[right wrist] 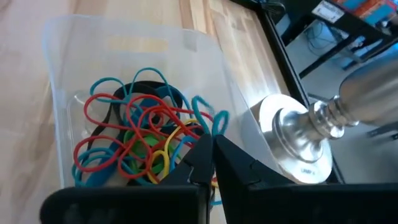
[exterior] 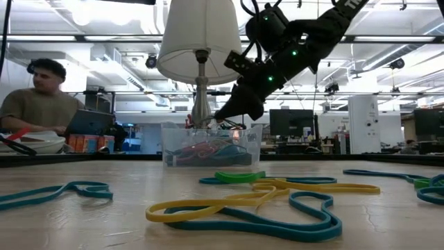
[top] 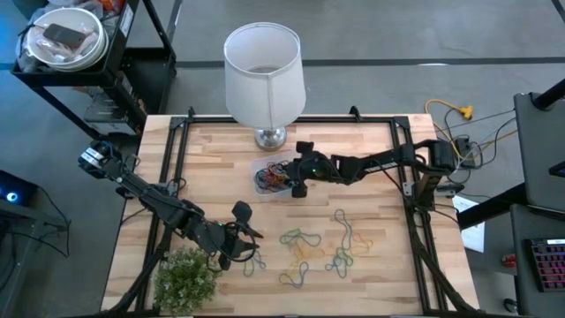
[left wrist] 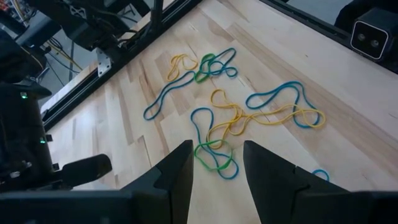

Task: Pick and place rubber bands into bin
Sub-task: Put the blue rubber band into the transparent container

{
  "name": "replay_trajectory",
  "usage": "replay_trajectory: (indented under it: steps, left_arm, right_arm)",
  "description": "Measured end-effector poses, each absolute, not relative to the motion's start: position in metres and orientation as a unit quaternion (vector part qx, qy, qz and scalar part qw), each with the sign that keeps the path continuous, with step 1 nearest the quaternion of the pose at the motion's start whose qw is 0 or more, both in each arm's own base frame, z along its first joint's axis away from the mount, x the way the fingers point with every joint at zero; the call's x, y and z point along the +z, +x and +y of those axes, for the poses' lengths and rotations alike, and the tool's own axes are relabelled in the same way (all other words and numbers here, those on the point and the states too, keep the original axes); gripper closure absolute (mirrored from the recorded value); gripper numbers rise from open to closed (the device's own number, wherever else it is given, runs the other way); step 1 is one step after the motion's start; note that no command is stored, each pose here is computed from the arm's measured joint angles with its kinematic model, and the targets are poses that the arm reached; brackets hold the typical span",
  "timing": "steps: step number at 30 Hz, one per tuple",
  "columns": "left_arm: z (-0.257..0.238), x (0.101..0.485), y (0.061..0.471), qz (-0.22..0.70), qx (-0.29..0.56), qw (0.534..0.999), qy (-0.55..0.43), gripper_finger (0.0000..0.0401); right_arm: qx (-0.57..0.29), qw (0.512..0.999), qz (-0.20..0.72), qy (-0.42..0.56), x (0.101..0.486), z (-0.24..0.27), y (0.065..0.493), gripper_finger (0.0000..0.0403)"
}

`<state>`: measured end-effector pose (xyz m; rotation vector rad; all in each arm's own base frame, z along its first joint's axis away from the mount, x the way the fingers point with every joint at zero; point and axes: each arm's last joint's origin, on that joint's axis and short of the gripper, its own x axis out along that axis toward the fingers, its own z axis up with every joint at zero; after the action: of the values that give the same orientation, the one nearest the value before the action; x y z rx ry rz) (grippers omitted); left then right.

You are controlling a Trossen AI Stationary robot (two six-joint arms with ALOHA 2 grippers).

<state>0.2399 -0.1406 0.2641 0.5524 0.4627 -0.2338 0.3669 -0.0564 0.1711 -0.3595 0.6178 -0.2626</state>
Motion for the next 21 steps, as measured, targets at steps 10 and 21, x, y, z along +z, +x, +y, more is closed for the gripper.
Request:
replay_trajectory:
  steps: [10, 21]
  left_arm:
    - [-0.140, 0.264, 0.240, 0.227, -0.114, 0.929, 0.270, 0.0276]
    - [-0.140, 0.263, 0.240, 0.228, -0.114, 0.928, 0.271, 0.0276]
  right_arm:
    - [-0.106, 0.934, 0.303, -0.157, 0.170, -0.057, 0.366, 0.0335]
    - [-0.095, 0.934, 0.292, -0.184, 0.191, -0.051, 0.360, 0.0260]
